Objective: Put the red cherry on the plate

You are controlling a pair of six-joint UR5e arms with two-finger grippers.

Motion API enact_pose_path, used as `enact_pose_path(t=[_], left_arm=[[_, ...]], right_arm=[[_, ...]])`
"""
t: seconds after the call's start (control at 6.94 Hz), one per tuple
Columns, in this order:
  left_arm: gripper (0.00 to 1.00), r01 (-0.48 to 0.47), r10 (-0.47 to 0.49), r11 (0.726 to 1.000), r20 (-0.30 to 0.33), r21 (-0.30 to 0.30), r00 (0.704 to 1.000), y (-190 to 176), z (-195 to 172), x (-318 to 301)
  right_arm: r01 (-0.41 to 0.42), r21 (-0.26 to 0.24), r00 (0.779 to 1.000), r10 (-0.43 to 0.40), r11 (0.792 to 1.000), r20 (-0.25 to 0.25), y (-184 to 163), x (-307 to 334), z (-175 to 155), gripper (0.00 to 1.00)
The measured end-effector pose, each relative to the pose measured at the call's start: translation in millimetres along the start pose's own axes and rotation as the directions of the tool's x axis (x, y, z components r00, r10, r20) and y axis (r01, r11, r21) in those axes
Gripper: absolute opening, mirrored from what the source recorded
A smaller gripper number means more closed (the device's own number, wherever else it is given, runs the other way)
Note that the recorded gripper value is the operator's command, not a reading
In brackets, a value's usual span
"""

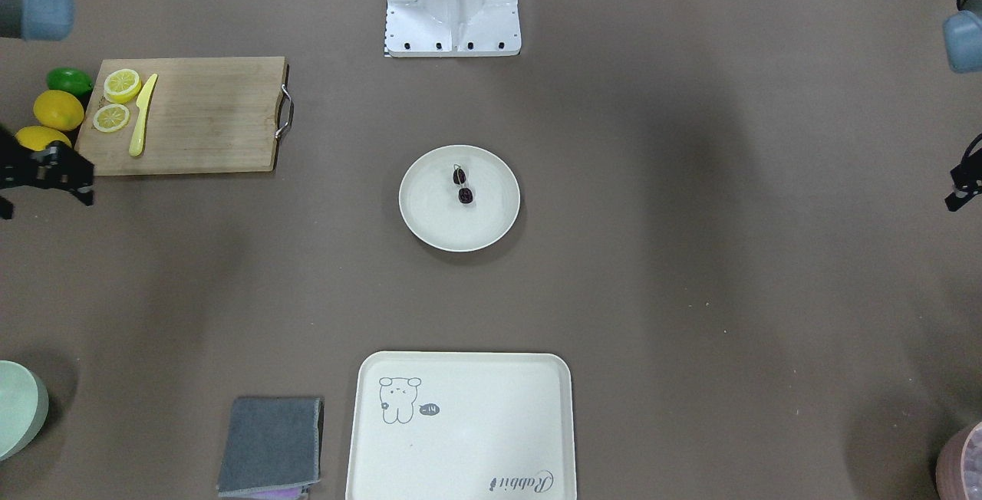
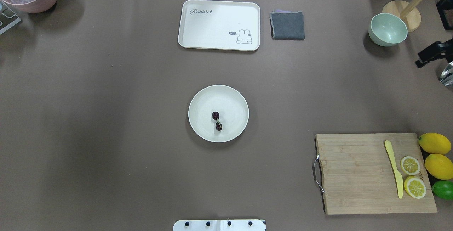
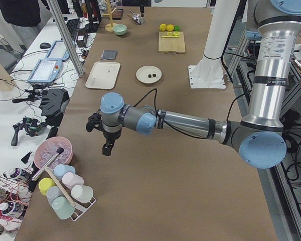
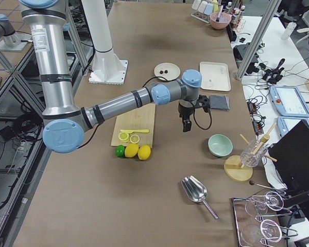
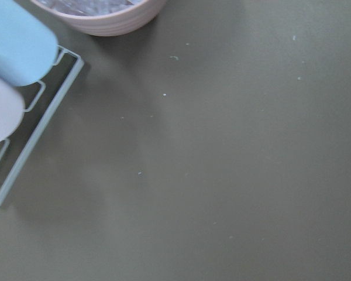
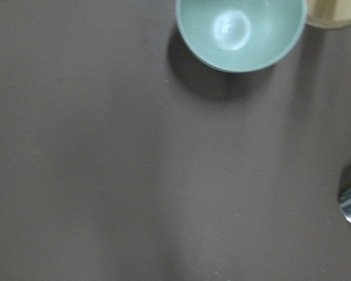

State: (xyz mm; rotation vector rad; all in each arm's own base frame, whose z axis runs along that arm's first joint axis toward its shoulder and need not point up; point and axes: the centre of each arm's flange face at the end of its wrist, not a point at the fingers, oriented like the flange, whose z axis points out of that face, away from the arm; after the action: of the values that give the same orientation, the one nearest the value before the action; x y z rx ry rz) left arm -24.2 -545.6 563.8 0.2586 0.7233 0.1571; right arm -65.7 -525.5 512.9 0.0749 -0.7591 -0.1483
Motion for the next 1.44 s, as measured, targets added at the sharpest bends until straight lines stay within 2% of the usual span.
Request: enact_pose_path(t=[0.29,0.58,1.01,1.44], left_arm=[[0.98,0.001,0.0,1.0,0.018,-0.021,1.0,16.0,-13.7,-31.2],[0.98,0.021,-0.02,0.999,0.02,-0.035,1.0,27.3,-11.1,-41.1],[0.98,0.045,-0.044,0.998,0.019,-0.055,0.999,48.9,-2.7,-50.5],[0.98,0.049,-0.048,0.997,0.019,-0.06,0.999,52.1,-0.7,-52.5]], right_arm=[[-0.072,-0.002,0.997,0.072,0.997,0.015,43.7,91.1,-7.8,1.0],[-0.134,-0.014,0.991,0.134,0.991,0.008,80.3,132.9,-3.4,1.0],[-0.196,-0.011,0.981,0.196,0.981,0.007,96.2,160.1,-5.0,1.0],[-0.216,-0.002,0.976,0.216,0.976,0.006,95.3,164.9,-9.7,1.0]])
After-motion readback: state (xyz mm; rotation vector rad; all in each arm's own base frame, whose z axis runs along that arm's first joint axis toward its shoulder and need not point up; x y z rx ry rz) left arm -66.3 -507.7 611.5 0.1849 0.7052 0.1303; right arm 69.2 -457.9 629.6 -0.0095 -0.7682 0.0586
